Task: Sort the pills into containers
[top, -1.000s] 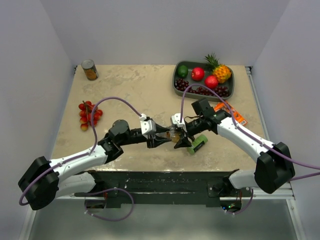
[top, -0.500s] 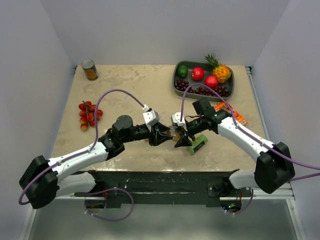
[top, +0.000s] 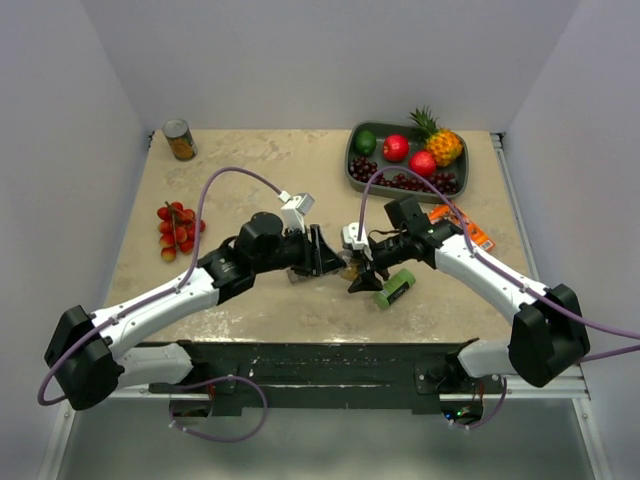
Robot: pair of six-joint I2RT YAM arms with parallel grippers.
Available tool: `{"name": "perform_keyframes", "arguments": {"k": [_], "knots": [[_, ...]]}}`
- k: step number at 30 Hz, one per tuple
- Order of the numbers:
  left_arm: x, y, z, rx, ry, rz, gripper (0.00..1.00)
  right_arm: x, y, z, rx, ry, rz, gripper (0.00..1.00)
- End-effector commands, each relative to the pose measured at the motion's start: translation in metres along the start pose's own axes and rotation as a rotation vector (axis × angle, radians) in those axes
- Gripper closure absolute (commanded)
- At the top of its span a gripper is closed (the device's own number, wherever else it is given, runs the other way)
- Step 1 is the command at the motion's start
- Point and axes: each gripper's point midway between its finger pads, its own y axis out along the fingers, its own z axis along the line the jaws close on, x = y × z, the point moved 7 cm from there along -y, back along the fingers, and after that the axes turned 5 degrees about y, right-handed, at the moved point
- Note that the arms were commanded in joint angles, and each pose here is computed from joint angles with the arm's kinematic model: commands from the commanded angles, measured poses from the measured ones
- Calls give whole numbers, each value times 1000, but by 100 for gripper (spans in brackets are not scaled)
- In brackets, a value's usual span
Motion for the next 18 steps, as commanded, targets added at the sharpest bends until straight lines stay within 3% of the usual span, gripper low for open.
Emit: {"name": "perform_keyframes", "arguments": {"k": [1,4,9,14,18], "knots": [[13,-12,-11,-24,75,-49,28,13,-1,3,14,-46,-57,100],[11,-20,-13,-79,226,-39,12,13,0,3,19,-46,-60,100],[12,-41,-10,-114,507,-114,8,13,-1,4,23,-48,-60,100],[-1,-69,-14,-317,915,-306,8,12,0,5,32,-55,-61,100],[-7,-79,-14,-395,1092,-515,0,11,0,7,45,-63,-64,100]]}}
